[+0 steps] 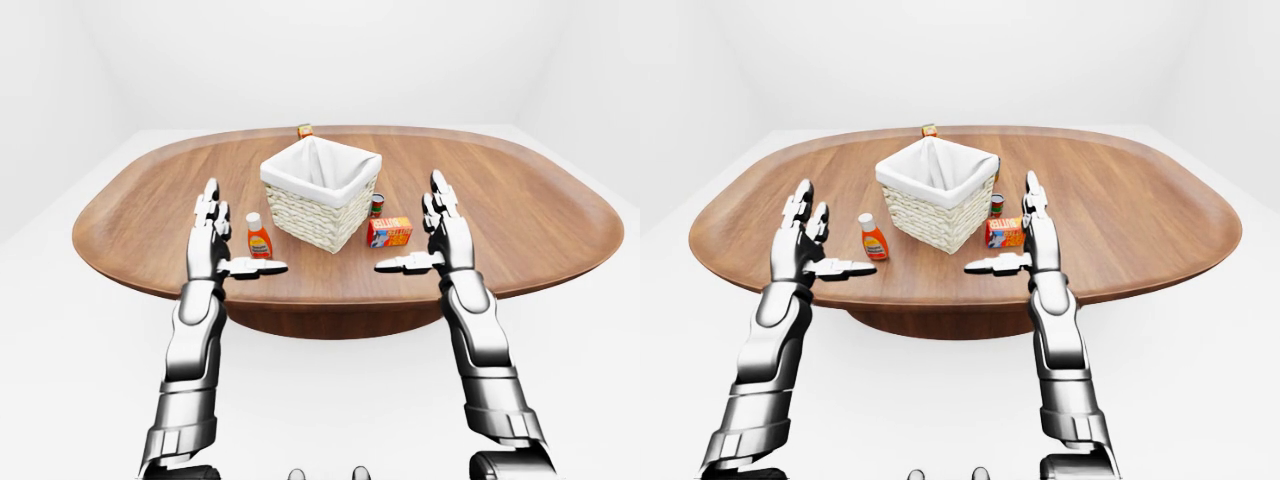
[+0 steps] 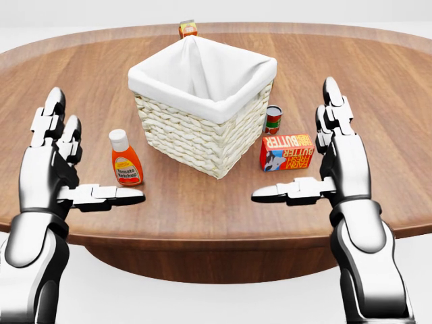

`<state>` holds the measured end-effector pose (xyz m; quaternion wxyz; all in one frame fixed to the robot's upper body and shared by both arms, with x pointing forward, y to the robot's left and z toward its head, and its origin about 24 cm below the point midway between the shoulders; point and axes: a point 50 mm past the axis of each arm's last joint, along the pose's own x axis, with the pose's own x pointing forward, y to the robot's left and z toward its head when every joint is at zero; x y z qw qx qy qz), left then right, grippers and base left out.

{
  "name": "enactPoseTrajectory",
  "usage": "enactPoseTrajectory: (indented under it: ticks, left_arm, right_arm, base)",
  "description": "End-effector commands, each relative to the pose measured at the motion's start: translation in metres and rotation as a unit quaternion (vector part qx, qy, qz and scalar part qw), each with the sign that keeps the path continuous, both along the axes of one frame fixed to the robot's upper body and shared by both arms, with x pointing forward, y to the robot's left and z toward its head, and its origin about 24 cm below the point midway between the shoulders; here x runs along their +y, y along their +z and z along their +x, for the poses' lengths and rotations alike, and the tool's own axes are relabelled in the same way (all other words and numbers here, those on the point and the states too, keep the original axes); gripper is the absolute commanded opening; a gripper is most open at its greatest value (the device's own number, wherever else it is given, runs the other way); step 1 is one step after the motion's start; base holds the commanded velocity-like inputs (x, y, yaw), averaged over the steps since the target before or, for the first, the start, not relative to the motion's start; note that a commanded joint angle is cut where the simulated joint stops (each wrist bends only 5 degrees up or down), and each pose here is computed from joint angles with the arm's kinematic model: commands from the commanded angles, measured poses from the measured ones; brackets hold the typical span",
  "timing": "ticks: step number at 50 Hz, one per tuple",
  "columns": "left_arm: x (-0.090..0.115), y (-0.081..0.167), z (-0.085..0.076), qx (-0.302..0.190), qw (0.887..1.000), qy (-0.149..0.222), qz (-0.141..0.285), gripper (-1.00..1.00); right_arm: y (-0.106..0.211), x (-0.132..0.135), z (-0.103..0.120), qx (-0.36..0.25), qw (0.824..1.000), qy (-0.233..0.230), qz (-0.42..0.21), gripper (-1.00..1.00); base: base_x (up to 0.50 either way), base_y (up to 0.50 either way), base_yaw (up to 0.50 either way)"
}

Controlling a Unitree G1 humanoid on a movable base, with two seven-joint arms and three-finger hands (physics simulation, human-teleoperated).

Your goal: Pick up the butter and put it in the basket.

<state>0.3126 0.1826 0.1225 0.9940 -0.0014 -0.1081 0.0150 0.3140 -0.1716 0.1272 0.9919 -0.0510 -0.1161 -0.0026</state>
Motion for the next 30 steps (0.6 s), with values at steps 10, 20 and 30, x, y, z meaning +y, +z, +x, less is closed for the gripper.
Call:
enactPoseTrajectory:
  ticks: [10, 20, 30]
  left_arm:
    - [0.005, 0.038, 0.015, -0.056, 0.998, 0.003, -0.003, 1.00]
    - [0.006, 0.043, 0.017, -0.062, 0.998, 0.006, -0.004, 1.00]
    - [0.006, 0.041, 0.018, -0.057, 0.998, 0.005, -0.002, 1.00]
  right_arm:
    - [0.038, 0.005, 0.027, -0.042, 0.999, 0.006, -0.030, 1.00]
    - [0.044, 0.007, 0.024, -0.054, 0.997, 0.017, -0.044, 1.00]
    - [0.040, 0.005, 0.024, -0.047, 0.998, 0.015, -0.042, 1.00]
  base:
    - [0.00, 0.00, 0.00]
    - [0.20, 0.00, 0.00]
    - [0.50, 0.00, 0.00]
